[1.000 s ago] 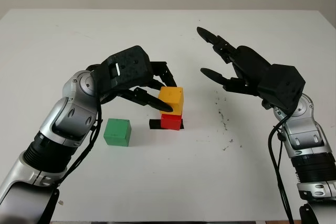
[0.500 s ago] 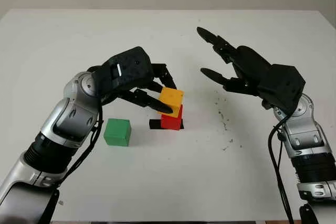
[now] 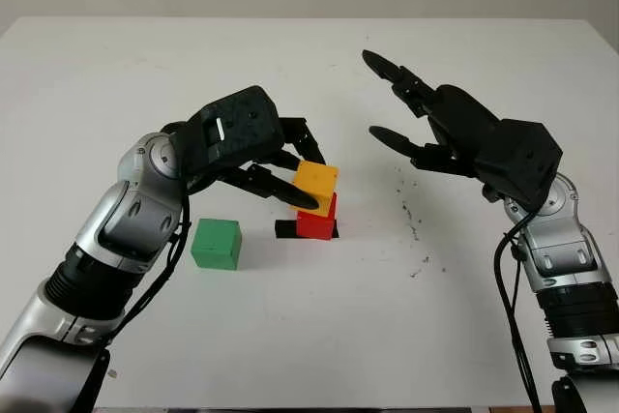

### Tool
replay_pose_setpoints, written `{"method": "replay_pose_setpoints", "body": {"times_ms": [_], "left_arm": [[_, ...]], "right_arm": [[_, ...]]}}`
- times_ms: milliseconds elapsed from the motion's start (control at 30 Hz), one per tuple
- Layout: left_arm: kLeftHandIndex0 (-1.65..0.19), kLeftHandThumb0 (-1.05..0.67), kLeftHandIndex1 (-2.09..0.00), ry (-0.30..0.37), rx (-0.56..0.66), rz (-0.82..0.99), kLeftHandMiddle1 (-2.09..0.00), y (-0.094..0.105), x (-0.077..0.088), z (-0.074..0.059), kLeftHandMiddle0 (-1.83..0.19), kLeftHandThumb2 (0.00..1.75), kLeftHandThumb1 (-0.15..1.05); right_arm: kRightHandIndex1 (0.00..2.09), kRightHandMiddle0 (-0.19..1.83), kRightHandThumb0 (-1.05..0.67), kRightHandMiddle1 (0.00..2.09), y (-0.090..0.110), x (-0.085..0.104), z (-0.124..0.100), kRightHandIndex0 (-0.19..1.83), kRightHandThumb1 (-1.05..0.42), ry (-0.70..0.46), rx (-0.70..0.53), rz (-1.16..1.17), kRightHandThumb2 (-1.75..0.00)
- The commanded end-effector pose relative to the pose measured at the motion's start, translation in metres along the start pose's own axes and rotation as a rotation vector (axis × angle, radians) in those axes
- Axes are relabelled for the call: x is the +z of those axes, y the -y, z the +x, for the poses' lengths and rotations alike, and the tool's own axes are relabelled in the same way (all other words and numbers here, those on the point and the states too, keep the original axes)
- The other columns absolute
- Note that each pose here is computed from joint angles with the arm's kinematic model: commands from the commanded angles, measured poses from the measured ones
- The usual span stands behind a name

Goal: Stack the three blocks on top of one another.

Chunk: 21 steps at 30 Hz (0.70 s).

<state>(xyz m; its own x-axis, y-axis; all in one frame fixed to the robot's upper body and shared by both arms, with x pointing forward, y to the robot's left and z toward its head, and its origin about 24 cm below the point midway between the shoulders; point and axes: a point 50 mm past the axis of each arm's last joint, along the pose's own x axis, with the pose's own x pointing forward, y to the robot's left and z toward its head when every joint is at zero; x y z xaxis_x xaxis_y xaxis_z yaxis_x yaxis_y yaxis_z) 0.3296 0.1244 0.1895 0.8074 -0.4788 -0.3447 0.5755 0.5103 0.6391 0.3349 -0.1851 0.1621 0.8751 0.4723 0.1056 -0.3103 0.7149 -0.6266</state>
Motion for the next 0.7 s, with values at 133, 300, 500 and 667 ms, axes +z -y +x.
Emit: {"method": "replay_pose_setpoints", "body": {"times_ms": [133, 300, 500, 667], "left_arm": [[-0.41, -0.33, -1.66, -0.009, -0.002, 0.012, -0.35, 0.0040, 0.0004, 0.0013, -0.28, 0.05, 1.00], [-0.41, -0.32, -1.62, -0.005, -0.002, 0.008, -0.34, 0.0048, -0.0007, 0.0014, -0.29, 0.05, 1.00], [-0.30, -0.42, -1.47, -0.028, -0.009, 0.000, -0.31, 0.0043, 0.0002, 0.0008, -0.25, 0.05, 0.98], [-0.13, -0.53, -0.61, -0.052, -0.037, 0.023, -0.08, 0.0044, 0.0026, -0.0034, -0.08, 0.05, 0.94]], "right_arm": [[0.05, 0.02, -0.76, 0.05, 0.0016, 0.0026, -0.0010, -0.16, -1.05, 0.015, -0.002, 0.001, -0.40], [0.05, 0.02, -0.76, 0.05, 0.0013, 0.0028, -0.0007, -0.16, -1.05, 0.011, -0.005, 0.000, -0.39], [0.06, 0.03, -0.76, 0.06, 0.0013, 0.0025, -0.0008, -0.15, -1.05, 0.011, -0.008, -0.009, -0.39], [0.05, 0.03, -0.76, 0.06, 0.0013, 0.0027, -0.0007, -0.15, -1.05, 0.009, -0.005, -0.005, -0.39]]}}
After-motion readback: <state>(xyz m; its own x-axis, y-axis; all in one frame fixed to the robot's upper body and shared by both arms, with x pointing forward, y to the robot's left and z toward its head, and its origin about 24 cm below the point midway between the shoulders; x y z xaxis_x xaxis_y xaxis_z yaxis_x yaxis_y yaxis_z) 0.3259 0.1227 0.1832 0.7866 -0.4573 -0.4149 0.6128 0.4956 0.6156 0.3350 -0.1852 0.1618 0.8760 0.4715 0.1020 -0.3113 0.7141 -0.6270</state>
